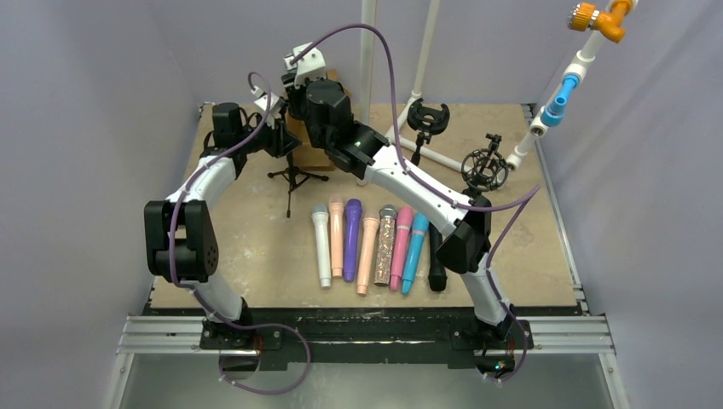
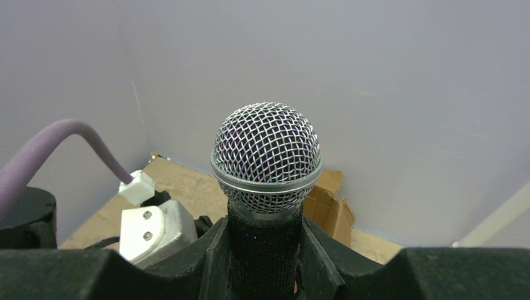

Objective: Attach the microphones to the stand

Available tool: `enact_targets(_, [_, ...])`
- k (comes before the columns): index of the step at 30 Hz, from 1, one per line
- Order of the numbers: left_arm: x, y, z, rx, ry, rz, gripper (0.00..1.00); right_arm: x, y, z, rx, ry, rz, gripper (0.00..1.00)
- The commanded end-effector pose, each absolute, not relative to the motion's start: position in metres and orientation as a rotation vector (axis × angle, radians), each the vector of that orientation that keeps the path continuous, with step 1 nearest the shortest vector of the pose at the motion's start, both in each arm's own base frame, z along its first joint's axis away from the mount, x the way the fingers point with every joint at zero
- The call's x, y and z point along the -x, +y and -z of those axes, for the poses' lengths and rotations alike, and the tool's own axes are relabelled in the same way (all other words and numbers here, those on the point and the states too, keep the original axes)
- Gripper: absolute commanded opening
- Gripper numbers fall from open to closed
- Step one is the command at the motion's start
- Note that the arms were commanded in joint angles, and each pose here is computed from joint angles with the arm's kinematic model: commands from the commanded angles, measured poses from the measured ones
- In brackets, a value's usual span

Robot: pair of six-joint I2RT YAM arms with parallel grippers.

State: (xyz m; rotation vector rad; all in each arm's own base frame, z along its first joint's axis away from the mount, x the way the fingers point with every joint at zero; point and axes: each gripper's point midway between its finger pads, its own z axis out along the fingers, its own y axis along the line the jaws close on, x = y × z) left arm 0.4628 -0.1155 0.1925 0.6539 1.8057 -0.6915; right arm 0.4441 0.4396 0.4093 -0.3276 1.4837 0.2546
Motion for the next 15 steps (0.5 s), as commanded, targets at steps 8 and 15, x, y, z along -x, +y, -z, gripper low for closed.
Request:
enact_targets(8, [-0.399, -0.116, -0.160, -0.847, 1.935, 0.668, 0.96, -0.428, 0.459, -0.400, 0.373, 1.522, -0.364, 0.16])
enact_targets(15, [-0.389, -0.077, -0.175, -0.675, 1.987, 0.582, 1.00, -0.419, 0.453, -0.399, 0.353, 1.547, -0.404, 0.32])
